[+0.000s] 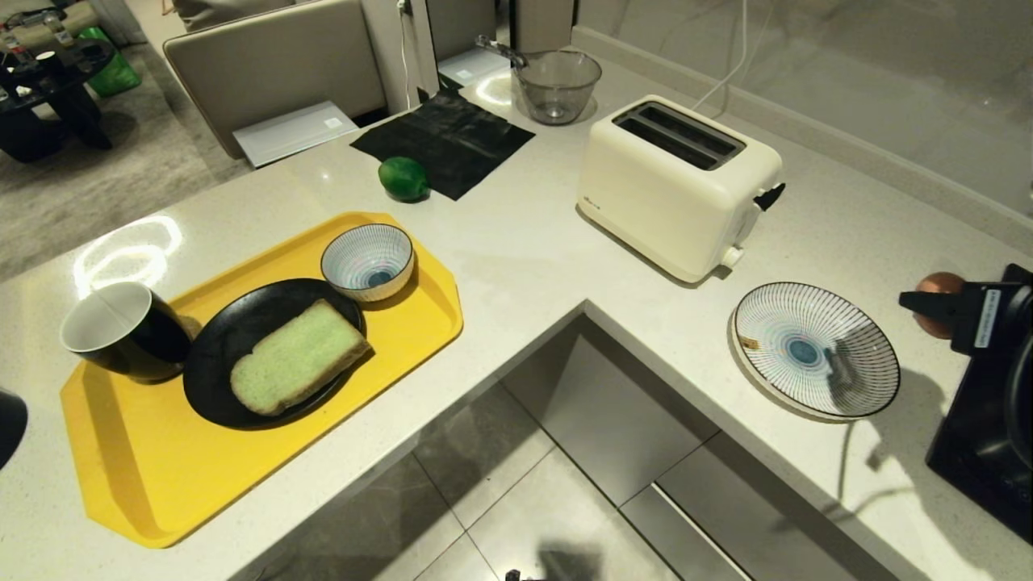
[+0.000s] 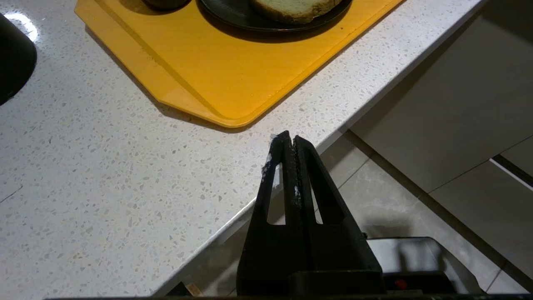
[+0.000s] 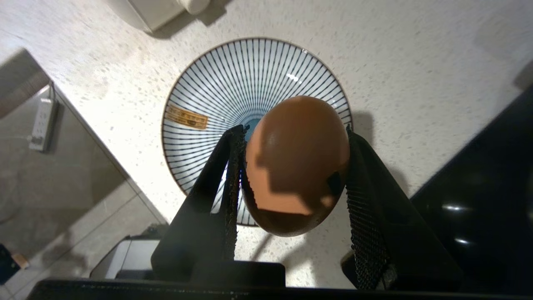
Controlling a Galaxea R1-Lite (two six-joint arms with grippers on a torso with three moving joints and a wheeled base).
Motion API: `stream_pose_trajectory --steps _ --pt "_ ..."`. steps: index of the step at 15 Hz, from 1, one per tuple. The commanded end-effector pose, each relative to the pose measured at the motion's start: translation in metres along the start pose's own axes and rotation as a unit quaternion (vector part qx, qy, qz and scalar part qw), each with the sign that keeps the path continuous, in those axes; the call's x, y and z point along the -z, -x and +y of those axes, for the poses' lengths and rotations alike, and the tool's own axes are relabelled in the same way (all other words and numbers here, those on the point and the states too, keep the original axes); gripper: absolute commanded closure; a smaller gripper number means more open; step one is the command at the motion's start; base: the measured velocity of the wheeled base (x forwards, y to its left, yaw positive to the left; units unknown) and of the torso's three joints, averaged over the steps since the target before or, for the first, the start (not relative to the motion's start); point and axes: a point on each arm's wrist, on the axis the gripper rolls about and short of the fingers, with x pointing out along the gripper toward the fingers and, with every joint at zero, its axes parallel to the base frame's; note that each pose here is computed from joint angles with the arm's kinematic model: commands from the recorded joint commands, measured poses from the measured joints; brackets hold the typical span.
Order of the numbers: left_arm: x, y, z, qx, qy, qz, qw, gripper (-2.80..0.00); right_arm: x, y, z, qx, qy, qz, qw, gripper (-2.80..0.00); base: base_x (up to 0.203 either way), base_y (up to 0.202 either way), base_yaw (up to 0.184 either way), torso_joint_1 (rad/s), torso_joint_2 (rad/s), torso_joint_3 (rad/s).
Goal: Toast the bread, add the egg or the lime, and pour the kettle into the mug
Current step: Put the egg in the bowl
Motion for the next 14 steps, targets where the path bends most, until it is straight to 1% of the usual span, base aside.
stream_pose_trajectory --steps 1,4,5,7,10,14 --pt "0.0 0.0 0.0 0.0 0.0 0.001 1.0 0.0 -0.004 0.049 -0.004 -0.003 -0.005 -0.067 0.998 0.0 0.0 0.0 0.0 0.0 0.0 0.0" --pt "0.0 0.0 0.0 0.0 0.0 0.001 1.0 0.0 0.0 0.077 -0.007 -0.004 -0.009 -0.101 0.995 0.0 0.0 0.0 0.0 0.0 0.0 0.0" --pt "0.0 0.0 0.0 0.0 0.0 0.001 1.0 0.0 0.0 0.084 -0.007 -0.005 -0.015 -0.112 0.994 0.0 0.0 0.0 0.0 0.0 0.0 0.0" --pt "0.0 0.0 0.0 0.0 0.0 0.0 1.0 0.0 -0.002 0.102 -0.009 -0.01 -0.033 -0.143 0.989 0.0 0.0 0.0 0.0 0.0 0.0 0.0" --pt "0.0 0.0 0.0 0.0 0.0 0.0 1.0 0.0 0.001 0.125 -0.011 -0.013 -0.04 -0.179 0.983 0.0 0.0 0.0 0.0 0.0 0.0 0.0" --pt "0.0 0.0 0.0 0.0 0.0 0.0 1.0 0.0 0.021 0.159 -0.015 -0.015 -0.053 -0.222 0.974 0.0 0.0 0.0 0.0 0.0 0.0 0.0"
